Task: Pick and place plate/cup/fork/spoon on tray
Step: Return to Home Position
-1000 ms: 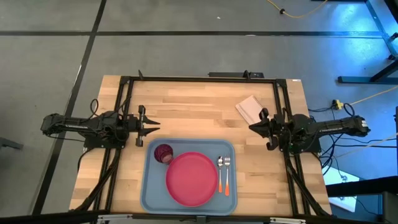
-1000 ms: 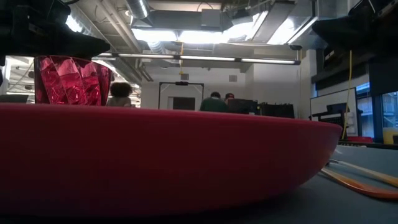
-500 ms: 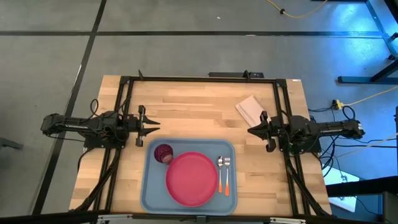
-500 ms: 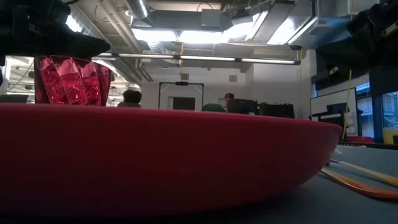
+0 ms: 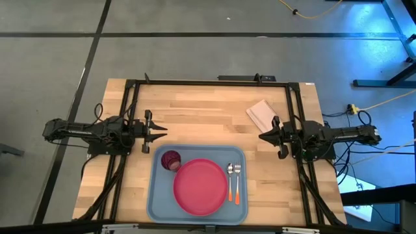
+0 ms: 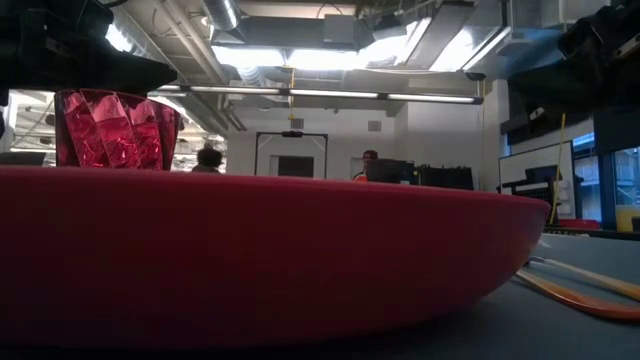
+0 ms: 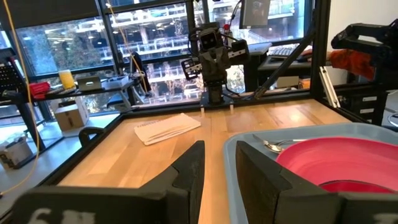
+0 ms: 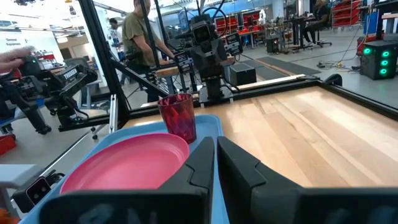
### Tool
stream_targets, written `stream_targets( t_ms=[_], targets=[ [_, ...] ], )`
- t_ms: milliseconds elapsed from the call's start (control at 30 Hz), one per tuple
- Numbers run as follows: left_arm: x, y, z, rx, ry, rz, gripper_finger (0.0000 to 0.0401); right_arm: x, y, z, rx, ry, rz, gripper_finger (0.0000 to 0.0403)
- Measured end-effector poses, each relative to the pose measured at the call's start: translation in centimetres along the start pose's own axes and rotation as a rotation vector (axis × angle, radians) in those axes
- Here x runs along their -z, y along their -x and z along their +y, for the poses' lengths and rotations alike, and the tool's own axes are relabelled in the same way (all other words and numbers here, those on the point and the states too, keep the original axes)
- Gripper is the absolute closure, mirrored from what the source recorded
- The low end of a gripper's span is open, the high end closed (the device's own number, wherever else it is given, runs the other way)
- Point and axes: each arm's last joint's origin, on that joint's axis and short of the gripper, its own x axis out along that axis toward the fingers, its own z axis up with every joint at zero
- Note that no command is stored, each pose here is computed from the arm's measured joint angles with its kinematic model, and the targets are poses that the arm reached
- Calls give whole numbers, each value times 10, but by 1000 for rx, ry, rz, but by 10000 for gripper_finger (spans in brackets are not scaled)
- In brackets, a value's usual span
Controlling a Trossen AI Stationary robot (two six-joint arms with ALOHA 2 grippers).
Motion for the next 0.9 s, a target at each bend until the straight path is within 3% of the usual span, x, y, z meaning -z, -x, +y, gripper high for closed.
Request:
stream_targets(
  t_ms=[400, 900],
  targets=[
    [-5, 5, 1, -15, 4, -95, 317, 0, 0, 0, 1, 0, 1, 377],
    [1, 5, 0, -9, 1, -36, 317, 0, 0, 0, 1, 0, 2, 377]
  ],
)
